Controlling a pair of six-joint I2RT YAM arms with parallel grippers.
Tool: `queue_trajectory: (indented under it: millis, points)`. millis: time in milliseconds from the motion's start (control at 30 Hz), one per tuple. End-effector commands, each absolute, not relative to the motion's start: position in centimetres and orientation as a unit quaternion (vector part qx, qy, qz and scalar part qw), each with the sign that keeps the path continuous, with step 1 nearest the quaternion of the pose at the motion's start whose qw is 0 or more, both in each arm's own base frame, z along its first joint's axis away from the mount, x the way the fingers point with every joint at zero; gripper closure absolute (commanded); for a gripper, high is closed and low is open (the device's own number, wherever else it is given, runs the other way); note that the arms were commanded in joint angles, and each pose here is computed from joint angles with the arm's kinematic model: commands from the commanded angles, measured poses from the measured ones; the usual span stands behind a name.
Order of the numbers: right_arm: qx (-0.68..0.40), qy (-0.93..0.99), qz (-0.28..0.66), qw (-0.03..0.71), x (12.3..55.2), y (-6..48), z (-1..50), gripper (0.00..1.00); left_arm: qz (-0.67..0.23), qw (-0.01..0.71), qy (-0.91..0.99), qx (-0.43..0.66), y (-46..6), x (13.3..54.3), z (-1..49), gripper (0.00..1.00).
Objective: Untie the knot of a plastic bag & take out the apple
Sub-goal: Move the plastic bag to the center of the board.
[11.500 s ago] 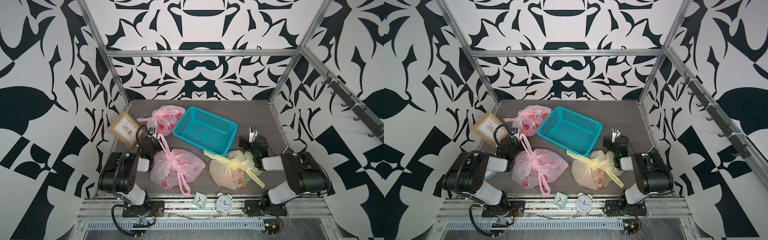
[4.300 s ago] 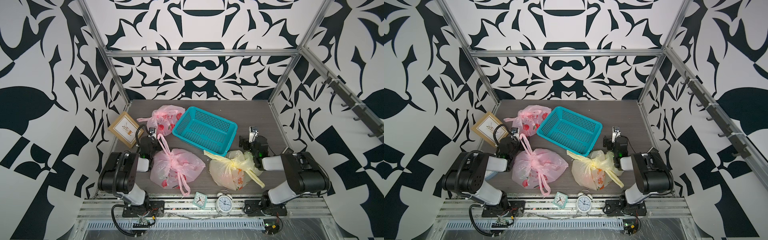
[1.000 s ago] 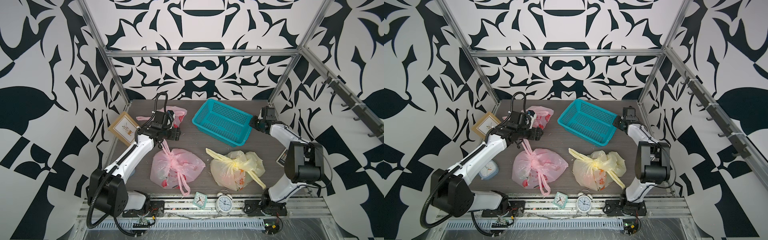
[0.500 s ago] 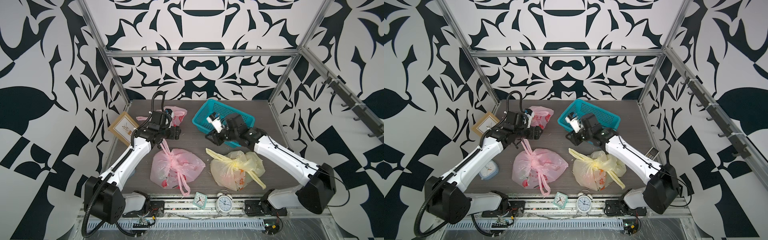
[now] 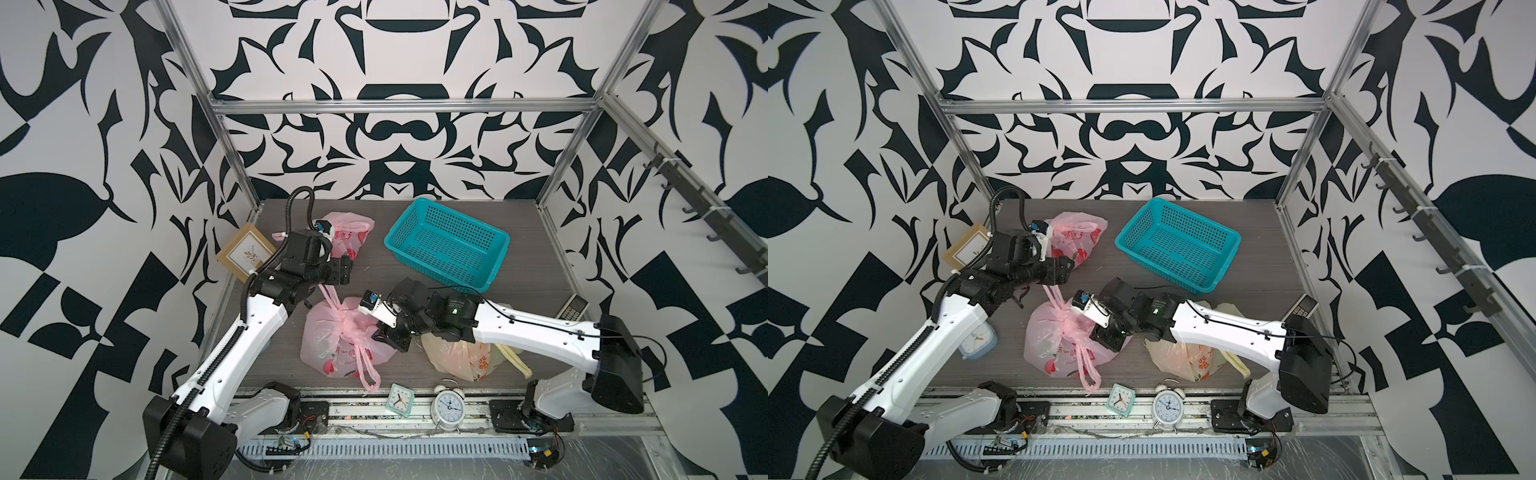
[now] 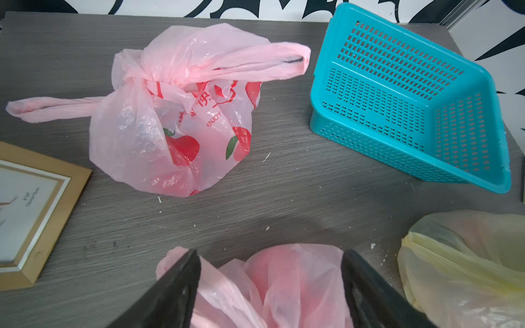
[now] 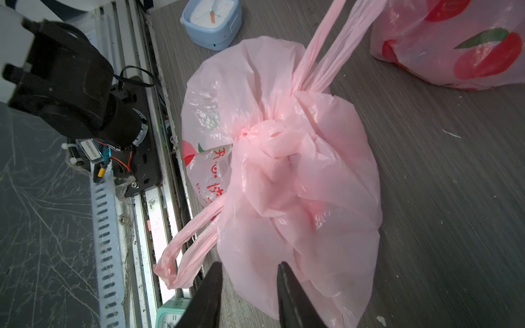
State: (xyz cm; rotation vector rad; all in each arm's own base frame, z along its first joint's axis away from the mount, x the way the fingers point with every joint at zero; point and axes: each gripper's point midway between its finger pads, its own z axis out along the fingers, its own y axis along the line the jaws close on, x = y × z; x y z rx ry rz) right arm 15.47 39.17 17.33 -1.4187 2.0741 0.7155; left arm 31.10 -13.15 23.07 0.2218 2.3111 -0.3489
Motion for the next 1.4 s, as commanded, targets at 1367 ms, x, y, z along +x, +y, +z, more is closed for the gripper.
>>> queue_trajectory:
  millis: [1367]
  points:
    - [-0.311, 0.839, 0.221, 0.388, 26.6, 37.0, 20.4, 1.00, -0.136, 0.341, 0.922, 0.128, -13.5, 28.3, 22.0, 0.49]
